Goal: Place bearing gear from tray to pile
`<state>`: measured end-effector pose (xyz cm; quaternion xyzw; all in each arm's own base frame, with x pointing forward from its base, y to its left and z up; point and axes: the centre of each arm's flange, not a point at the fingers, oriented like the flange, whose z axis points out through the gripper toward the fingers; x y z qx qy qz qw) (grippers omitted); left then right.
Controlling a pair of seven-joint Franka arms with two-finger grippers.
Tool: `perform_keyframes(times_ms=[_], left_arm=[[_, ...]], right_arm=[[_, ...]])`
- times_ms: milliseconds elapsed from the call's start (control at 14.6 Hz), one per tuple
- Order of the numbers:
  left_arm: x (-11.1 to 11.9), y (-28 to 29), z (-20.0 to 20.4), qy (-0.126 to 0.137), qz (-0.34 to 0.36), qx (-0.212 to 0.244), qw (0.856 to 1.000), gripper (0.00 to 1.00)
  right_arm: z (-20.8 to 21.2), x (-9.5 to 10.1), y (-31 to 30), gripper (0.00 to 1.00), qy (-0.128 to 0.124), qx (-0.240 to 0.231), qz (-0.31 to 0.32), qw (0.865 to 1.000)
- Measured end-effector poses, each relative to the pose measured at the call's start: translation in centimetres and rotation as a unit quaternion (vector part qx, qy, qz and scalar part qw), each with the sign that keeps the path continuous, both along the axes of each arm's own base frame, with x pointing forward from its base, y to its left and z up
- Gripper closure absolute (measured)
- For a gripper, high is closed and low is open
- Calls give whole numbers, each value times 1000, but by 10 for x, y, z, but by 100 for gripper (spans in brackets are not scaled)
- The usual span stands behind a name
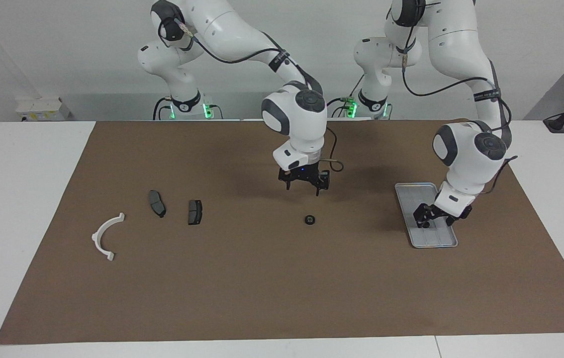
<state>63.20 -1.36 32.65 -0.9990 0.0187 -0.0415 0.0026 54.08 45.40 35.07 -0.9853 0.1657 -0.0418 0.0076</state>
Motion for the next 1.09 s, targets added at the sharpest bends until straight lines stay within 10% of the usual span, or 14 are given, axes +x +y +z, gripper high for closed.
perform_keyframes(times_ms=[957,1093], left_arm=[[-15,8,-27,1,6,2,1000,0],[-15,8,-27,1,6,2,1000,19]], right_arm=[[-39,42,15,0,5,-5,-35,999],[-46,46,18,0,5,-5,-36,999]])
